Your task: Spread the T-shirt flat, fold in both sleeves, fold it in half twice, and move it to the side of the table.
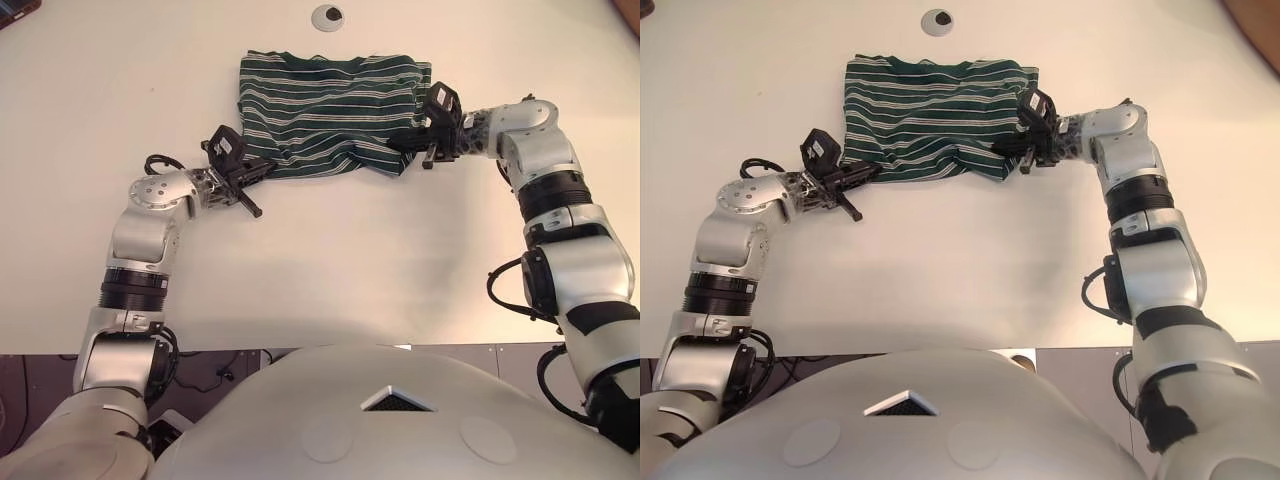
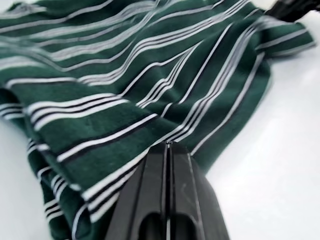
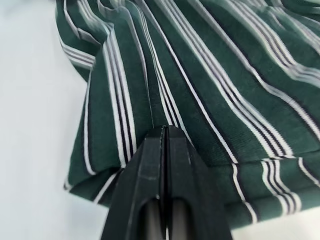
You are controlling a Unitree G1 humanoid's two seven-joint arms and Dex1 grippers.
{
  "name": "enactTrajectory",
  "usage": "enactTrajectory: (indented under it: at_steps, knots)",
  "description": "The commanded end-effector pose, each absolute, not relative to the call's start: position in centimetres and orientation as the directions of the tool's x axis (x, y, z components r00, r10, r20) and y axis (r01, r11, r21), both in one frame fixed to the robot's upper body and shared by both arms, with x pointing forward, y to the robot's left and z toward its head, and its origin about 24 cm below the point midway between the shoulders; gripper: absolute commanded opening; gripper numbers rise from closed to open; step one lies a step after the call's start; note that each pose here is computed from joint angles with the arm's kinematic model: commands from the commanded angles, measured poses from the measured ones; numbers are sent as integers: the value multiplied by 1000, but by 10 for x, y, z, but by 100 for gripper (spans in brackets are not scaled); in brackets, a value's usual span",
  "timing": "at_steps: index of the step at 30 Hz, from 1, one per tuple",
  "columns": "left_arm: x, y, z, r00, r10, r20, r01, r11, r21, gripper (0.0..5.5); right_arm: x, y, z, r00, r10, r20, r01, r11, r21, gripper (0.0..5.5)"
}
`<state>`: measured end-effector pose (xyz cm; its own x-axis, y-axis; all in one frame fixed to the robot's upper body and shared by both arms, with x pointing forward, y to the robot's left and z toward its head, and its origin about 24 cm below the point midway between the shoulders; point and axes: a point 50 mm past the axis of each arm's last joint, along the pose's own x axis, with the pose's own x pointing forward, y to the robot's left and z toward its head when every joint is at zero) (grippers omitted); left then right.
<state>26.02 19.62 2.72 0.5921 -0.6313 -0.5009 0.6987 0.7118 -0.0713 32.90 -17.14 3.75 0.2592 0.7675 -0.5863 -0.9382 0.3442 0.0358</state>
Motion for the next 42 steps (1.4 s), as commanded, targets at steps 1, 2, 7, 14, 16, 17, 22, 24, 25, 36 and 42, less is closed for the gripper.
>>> enactTrajectory:
  at_steps: [1, 2, 7, 14, 16, 17, 22, 24, 25, 36, 42]
  knots:
    - [253, 214, 10, 532, -527, -663, 683, 729, -32, 2, 323, -186, 26, 225, 651, -725, -963, 262, -64, 0]
    - [249, 224, 8, 516, -496, -698, 681, 732, -18, 2, 324, -191, 27, 238, 622, -746, -964, 247, -101, 0]
    - [248, 259, 10, 514, -383, -768, 649, 759, 56, 2, 328, -201, 29, 255, 543, -800, -967, 157, -201, 0]
    - [299, 240, 26, 598, -390, -701, 681, 707, 188, 2, 265, -159, 42, -321, 713, -623, -947, -260, 191, 0]
    - [316, 229, 31, 613, -403, -680, 690, 692, 212, 2, 256, -144, 52, -367, 746, -556, -930, -287, 230, 0]
    - [325, 223, 34, 625, -405, -667, 689, 688, 227, 2, 254, -138, 57, -376, 763, -525, -926, -292, 239, 0]
    - [353, 214, 47, 737, -395, -549, 608, 742, 283, 2, 265, -127, 97, -253, 882, -396, -962, -189, 196, 0]
    - [350, 223, 55, 773, -434, -463, 581, 777, 242, 2, 280, -132, 119, -150, 933, -326, -980, -97, 175, 0]
    - [346, 228, 57, 778, -455, -433, 584, 779, 231, 2, 289, -134, 129, -91, 950, -297, -986, -44, 162, 0]
    - [250, 130, 56, 438, -796, -418, 883, 468, 35, 2, 334, -140, 57, 273, 718, -640, -960, 157, -234, 0]
    - [231, 138, 6, 338, -630, -700, 922, 370, 113, 2, 335, -154, 43, 272, 620, -736, -951, 55, -305, 0]
